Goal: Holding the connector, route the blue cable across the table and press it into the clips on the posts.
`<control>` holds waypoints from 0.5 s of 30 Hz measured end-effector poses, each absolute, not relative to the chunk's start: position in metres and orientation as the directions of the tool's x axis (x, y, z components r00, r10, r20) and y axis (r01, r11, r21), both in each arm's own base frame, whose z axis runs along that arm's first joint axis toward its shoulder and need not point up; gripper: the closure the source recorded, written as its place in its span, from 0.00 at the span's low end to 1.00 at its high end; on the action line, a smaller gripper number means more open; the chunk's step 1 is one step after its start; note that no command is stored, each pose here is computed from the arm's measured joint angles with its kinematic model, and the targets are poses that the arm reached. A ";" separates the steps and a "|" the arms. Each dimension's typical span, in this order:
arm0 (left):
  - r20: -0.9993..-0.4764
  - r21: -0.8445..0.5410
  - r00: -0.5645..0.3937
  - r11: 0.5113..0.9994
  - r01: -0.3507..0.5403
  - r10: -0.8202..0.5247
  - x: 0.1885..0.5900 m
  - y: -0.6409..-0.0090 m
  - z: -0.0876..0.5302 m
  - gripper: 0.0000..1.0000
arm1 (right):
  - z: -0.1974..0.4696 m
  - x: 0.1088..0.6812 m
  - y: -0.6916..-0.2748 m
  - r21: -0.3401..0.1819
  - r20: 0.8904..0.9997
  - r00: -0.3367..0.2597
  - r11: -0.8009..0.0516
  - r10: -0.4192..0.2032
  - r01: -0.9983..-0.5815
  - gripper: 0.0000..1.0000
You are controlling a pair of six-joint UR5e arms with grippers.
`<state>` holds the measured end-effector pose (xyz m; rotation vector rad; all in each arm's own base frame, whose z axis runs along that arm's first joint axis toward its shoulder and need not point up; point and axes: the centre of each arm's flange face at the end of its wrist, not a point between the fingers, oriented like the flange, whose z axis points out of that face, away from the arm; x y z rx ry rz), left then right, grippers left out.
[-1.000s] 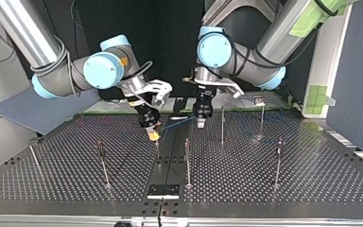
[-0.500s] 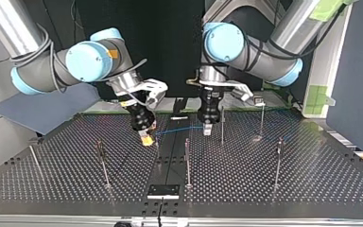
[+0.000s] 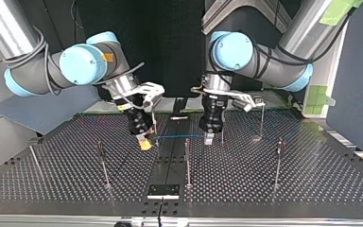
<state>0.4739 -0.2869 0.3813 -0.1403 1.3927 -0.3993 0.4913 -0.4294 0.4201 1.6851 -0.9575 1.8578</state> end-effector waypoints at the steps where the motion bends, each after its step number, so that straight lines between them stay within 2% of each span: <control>1: -0.926 -0.330 0.123 0.924 0.194 -0.356 0.475 -0.286 0.382 1.00 | 0.422 0.491 -0.430 -0.194 0.981 -0.154 -0.657 -0.118 -0.728 1.00; 10: -0.929 -0.330 0.102 0.922 0.204 -0.355 0.496 -0.286 0.366 1.00 | 0.424 0.488 -0.439 -0.205 0.979 -0.167 -0.650 -0.120 -0.732 1.00; 15: -0.922 -0.340 0.124 0.919 0.201 -0.368 0.510 -0.283 0.364 1.00 | 0.416 0.487 -0.447 -0.205 0.979 -0.161 -0.643 -0.127 -0.738 1.00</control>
